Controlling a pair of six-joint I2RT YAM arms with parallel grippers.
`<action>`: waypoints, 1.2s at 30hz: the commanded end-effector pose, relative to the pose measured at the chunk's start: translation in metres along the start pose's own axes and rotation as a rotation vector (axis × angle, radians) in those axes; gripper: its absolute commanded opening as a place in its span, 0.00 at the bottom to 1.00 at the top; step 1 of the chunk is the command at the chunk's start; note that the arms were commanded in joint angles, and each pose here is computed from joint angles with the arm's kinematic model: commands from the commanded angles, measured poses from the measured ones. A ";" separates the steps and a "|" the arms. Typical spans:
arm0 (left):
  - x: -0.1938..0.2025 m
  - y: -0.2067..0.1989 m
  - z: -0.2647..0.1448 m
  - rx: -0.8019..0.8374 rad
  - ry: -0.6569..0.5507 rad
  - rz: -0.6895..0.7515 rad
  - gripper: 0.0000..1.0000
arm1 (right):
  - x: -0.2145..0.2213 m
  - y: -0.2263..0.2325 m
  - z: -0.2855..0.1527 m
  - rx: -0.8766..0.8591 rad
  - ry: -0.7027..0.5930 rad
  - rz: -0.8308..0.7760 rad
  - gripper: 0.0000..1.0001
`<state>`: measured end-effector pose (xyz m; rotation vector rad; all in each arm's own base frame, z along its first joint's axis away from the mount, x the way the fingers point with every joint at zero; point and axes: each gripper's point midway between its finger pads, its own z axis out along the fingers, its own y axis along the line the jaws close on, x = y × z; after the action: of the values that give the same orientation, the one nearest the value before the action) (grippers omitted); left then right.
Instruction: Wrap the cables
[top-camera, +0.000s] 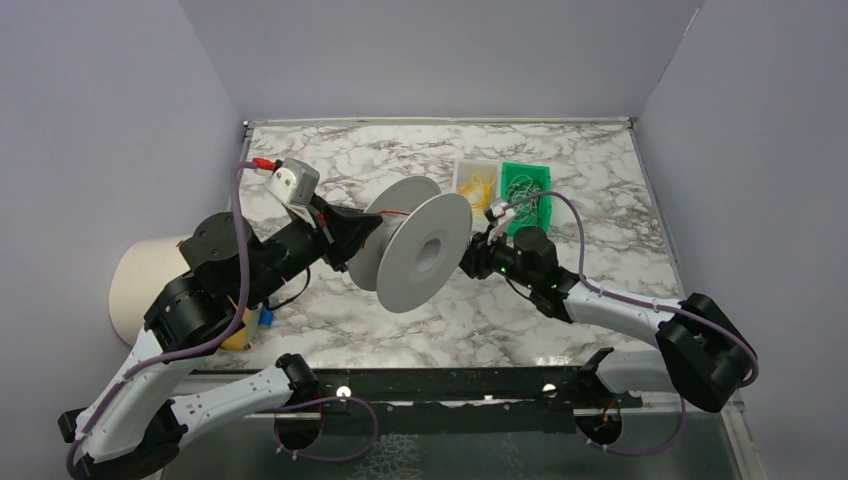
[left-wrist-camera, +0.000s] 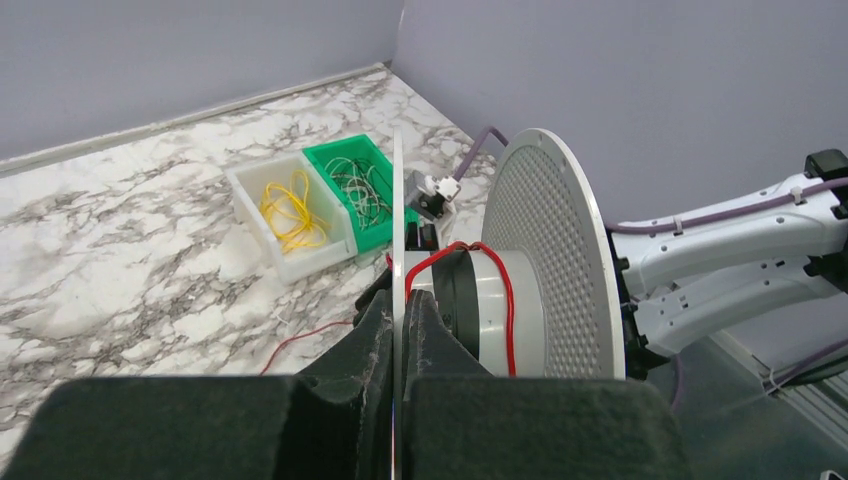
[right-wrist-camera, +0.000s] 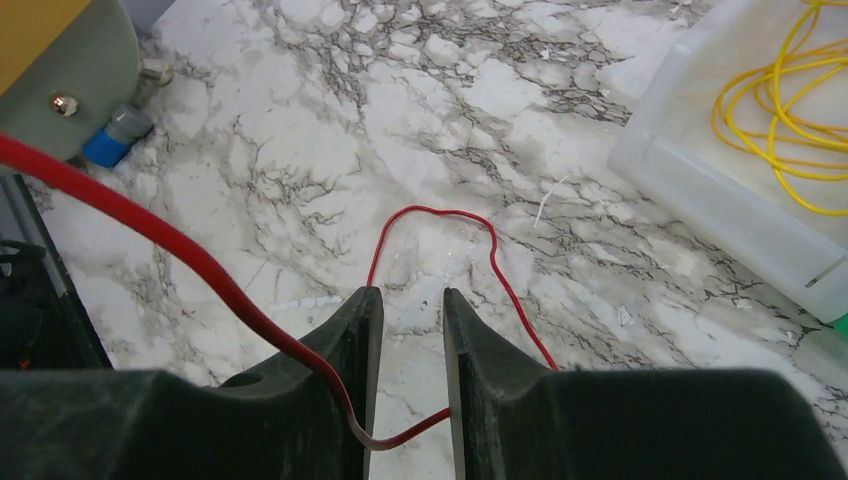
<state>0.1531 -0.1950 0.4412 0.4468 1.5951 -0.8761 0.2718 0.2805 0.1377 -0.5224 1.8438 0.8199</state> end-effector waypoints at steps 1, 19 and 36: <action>-0.055 0.000 -0.012 -0.036 -0.207 -0.064 0.00 | 0.003 0.005 0.000 -0.038 -0.014 0.010 0.31; -0.039 0.064 0.043 -0.372 -0.304 -0.096 0.00 | 0.063 0.046 -0.013 -0.013 0.102 0.046 0.01; 0.025 0.130 0.083 -0.737 -0.183 0.028 0.00 | 0.048 0.159 -0.045 -0.063 0.179 -0.124 0.01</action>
<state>0.2843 -0.1893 0.3572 -0.0100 1.7000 -0.2859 0.1176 0.3580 0.1274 -0.7770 1.9393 0.8493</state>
